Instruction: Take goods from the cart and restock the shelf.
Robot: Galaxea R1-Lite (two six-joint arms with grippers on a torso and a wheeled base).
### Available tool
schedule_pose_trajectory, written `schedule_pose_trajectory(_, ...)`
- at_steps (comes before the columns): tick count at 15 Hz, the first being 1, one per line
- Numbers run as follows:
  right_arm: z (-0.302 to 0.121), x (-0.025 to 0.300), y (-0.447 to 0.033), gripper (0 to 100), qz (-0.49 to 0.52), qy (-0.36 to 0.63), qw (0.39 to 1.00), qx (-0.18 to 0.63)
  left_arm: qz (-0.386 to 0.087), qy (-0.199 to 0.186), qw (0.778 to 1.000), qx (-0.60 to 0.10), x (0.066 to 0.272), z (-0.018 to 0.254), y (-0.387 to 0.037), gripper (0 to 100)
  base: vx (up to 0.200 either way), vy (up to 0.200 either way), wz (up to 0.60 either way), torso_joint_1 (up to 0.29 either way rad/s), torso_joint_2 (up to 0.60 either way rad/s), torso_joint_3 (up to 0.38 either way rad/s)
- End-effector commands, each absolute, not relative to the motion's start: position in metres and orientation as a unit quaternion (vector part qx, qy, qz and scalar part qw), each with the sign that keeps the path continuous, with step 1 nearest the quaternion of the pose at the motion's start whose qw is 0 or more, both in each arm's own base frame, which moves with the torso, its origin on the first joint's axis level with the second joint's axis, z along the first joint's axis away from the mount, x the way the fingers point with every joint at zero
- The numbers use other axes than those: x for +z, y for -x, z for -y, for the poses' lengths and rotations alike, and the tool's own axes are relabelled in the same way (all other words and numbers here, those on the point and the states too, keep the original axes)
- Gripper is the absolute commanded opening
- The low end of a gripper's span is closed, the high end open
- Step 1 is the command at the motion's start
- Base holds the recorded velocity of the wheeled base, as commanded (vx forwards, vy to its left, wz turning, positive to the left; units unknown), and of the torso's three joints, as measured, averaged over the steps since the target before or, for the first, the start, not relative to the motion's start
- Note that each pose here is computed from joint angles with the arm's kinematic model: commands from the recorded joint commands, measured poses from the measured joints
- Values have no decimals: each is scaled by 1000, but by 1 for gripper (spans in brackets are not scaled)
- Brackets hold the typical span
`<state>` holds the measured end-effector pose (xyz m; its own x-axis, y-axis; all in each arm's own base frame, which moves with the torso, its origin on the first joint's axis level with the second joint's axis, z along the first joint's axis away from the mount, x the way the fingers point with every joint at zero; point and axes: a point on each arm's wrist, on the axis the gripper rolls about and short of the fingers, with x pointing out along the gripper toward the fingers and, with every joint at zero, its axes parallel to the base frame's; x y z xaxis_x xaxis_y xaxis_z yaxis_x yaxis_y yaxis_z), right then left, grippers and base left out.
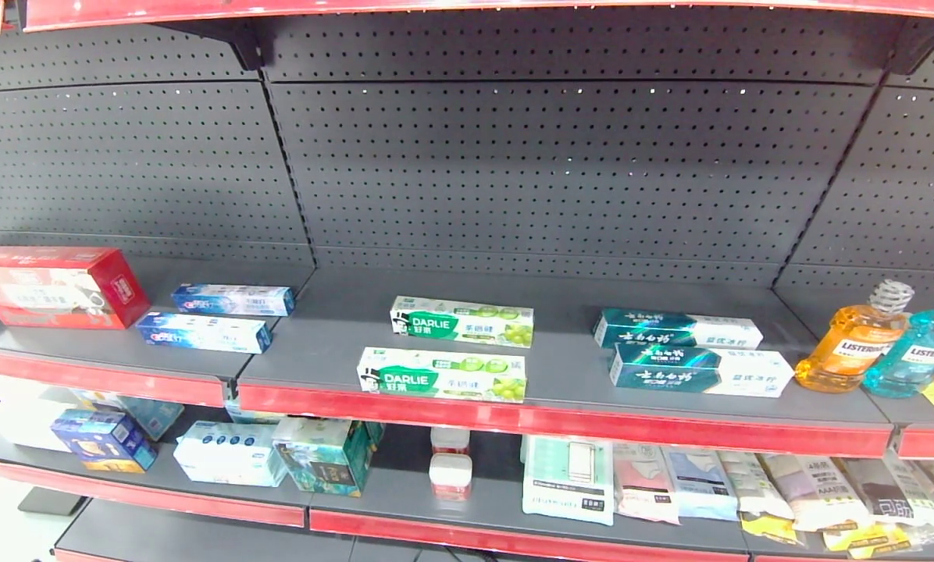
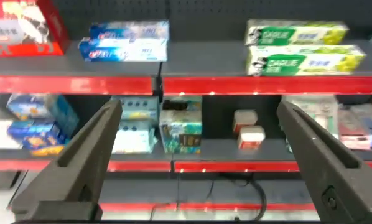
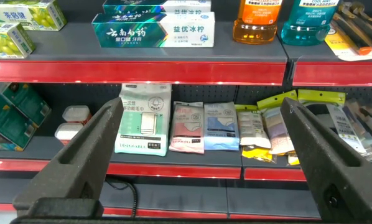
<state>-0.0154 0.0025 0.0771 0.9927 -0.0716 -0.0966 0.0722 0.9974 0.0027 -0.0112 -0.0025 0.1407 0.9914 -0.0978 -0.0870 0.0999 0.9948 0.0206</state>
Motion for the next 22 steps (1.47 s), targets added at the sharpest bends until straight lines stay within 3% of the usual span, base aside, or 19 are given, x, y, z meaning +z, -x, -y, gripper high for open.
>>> schedule_pose_trajectory(1, -3, 77, 15, 100, -49, -3, 998, -36, 13, -16, 999, -48, 104, 3, 34, 100, 0, 0, 0, 0, 0, 0)
schedule_pose_trajectory(4, -3, 77, 15, 100, -49, -4, 998, -36, -19, -17, 1000, 8, 84, 0, 29, 100, 0, 0, 0, 0, 0, 0)
schedule_pose_trajectory(7, -3, 77, 15, 100, -49, -1, 998, -36, 1, -25, 1000, -6, 76, 1, 23, 100, 0, 0, 0, 0, 0, 0)
schedule_pose_trajectory(12, -3, 77, 15, 100, -49, -3, 998, -34, 2, -17, 1000, -6, 76, 1, 23, 100, 0, 0, 0, 0, 0, 0)
schedule_pose_trajectory(16, -3, 77, 15, 100, -49, -2, 998, -34, 2, -18, 1000, -8, 76, 1, 23, 100, 0, 0, -600, 5, 1, 4)
schedule_pose_trajectory(22, -3, 77, 15, 100, -49, -3, 998, -34, 2, -12, 1000, -8, 76, 1, 23, 100, 0, 0, 0, 0, 0, 0)
